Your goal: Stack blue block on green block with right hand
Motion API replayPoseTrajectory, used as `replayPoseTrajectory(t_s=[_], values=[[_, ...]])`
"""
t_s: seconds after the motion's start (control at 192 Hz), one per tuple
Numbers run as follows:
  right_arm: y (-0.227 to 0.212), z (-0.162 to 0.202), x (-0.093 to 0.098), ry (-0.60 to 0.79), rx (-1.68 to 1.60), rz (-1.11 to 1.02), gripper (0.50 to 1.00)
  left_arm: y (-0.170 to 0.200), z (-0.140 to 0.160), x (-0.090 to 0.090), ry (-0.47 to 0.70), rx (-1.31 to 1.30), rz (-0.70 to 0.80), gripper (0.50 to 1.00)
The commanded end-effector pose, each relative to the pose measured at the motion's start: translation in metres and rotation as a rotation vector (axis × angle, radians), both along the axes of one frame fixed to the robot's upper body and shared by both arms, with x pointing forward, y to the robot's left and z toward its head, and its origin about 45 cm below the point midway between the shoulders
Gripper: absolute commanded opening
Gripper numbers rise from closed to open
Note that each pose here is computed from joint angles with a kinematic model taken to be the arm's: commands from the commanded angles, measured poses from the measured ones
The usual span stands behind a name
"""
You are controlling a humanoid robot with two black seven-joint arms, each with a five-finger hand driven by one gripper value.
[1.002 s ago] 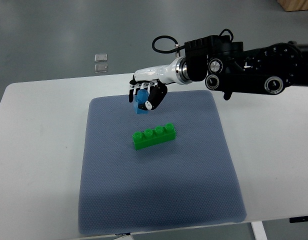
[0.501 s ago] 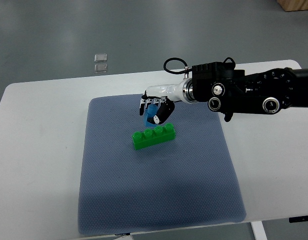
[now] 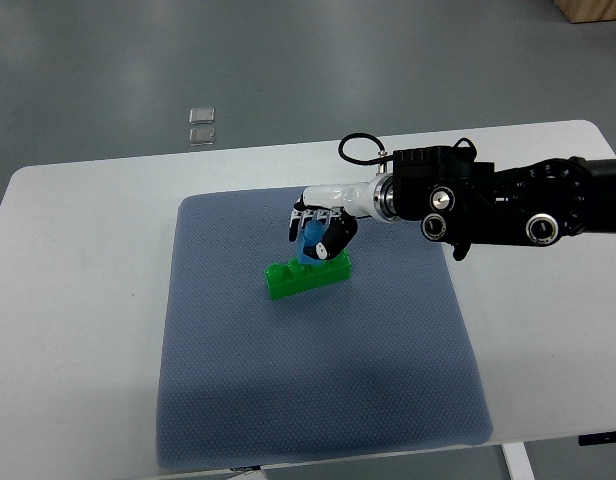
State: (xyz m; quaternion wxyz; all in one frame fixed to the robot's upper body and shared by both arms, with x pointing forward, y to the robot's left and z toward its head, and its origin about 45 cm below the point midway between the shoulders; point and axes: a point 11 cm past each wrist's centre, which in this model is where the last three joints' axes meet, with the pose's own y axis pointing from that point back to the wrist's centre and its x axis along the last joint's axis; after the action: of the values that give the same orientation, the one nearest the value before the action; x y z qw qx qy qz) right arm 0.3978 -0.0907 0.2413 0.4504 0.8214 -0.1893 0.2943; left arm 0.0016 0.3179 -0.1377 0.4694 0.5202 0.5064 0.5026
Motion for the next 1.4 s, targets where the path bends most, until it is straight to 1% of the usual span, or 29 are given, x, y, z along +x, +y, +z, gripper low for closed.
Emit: replayPoseTrajectory(t_s=[0.0, 0.683, 1.08, 1.393], values=[[-0.002, -0.003, 0.0, -0.006, -0.003, 0.001, 0.572, 0.0, 0.0, 0.0, 0.001, 0.001, 0.0, 1.0], [-0.006, -0.014, -0.001, -0.037, -0.019, 0.011, 0.572, 0.001, 0.0, 0.0, 0.001, 0.002, 0.0, 1.0], [-0.006, -0.016, -0.001, -0.082, -0.011, 0.03, 0.572, 0.006, 0.0, -0.001, 0.001, 0.016, 0.003, 1.0], [-0.006, -0.016, -0.002, -0.083, 0.01, 0.032, 0.572, 0.006, 0.0, -0.001, 0.002, 0.018, 0.003, 1.0]])
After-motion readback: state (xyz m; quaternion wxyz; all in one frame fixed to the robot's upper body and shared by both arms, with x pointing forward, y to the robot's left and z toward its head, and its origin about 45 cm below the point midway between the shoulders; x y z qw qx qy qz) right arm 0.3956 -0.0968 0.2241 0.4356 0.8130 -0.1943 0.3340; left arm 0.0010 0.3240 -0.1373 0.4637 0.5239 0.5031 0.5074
